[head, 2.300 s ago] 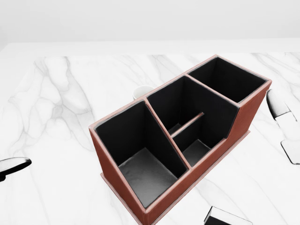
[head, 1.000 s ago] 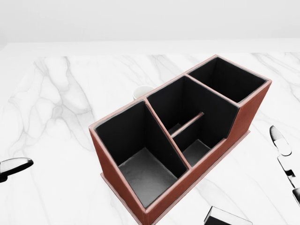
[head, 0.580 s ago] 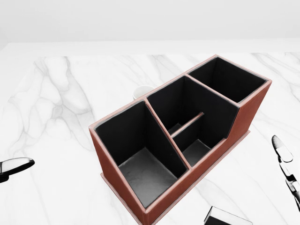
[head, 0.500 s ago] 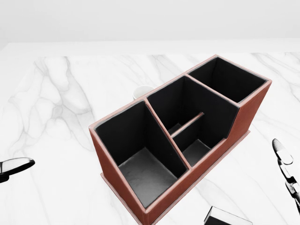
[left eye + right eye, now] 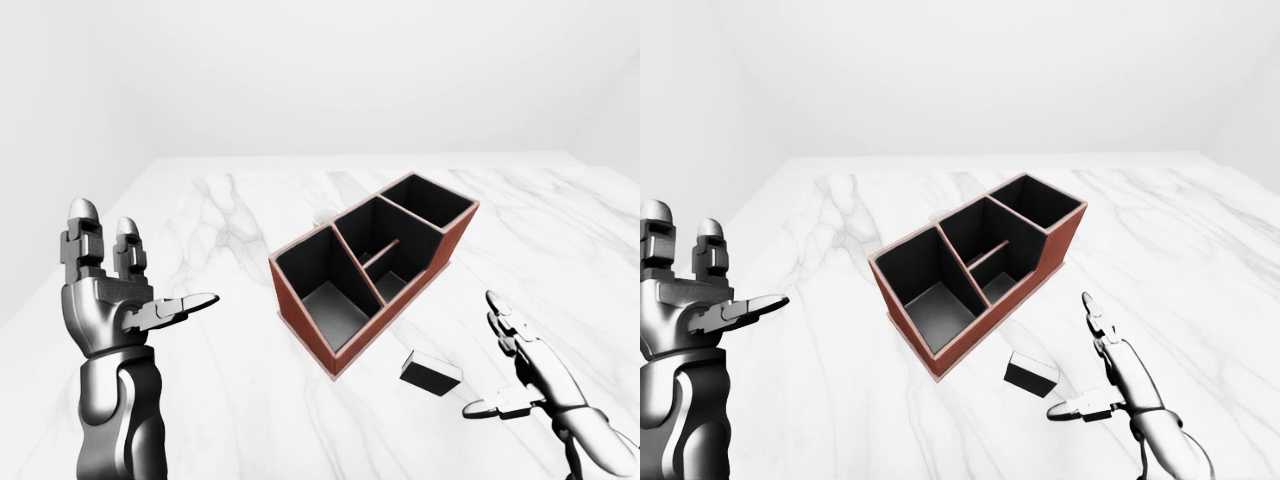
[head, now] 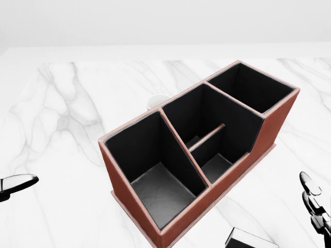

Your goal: Pick up the book and place it in the left compartment of the caddy.

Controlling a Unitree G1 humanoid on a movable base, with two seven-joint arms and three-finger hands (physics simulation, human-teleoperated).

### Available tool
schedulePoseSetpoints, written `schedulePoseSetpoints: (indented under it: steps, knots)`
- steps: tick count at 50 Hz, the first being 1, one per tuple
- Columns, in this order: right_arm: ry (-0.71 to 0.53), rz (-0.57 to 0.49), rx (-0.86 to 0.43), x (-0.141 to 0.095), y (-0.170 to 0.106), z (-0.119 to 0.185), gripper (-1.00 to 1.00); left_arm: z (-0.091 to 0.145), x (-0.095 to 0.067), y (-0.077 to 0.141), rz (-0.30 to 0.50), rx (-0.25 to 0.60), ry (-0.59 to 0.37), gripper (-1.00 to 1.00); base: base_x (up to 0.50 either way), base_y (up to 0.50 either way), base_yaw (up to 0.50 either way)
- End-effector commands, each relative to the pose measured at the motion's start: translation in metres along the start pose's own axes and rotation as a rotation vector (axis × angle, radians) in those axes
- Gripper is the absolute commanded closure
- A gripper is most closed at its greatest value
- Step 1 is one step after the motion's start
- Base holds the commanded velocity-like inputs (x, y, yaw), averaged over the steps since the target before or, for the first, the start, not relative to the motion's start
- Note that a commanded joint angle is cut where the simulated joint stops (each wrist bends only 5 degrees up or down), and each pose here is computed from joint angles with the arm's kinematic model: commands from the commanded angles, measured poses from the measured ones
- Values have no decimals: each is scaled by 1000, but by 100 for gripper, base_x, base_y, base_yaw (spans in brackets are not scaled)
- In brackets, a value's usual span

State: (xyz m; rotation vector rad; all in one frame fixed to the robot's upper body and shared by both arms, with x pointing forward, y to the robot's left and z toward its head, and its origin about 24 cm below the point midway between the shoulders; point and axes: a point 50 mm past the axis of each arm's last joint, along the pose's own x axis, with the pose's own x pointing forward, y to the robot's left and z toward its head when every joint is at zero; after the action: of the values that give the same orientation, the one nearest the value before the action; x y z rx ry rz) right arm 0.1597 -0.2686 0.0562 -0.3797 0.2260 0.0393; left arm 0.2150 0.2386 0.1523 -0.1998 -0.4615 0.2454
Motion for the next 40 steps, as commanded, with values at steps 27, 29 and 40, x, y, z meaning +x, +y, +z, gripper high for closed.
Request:
schedulePoseSetpoints:
  steps: [27,29,40]
  knots:
    - [7,24,-14,18,1,-2,-100,-1,0,-2,-4,0,5,-100,0,0,0]
    - [4,25,-13,18,1,-2,-100,-3,0,-2,-5,-3,11,-100,0,0,0]
    - [62,46,11,21,6,-16,-100,-2,0,-2,-7,-2,7,-100,0,0,0]
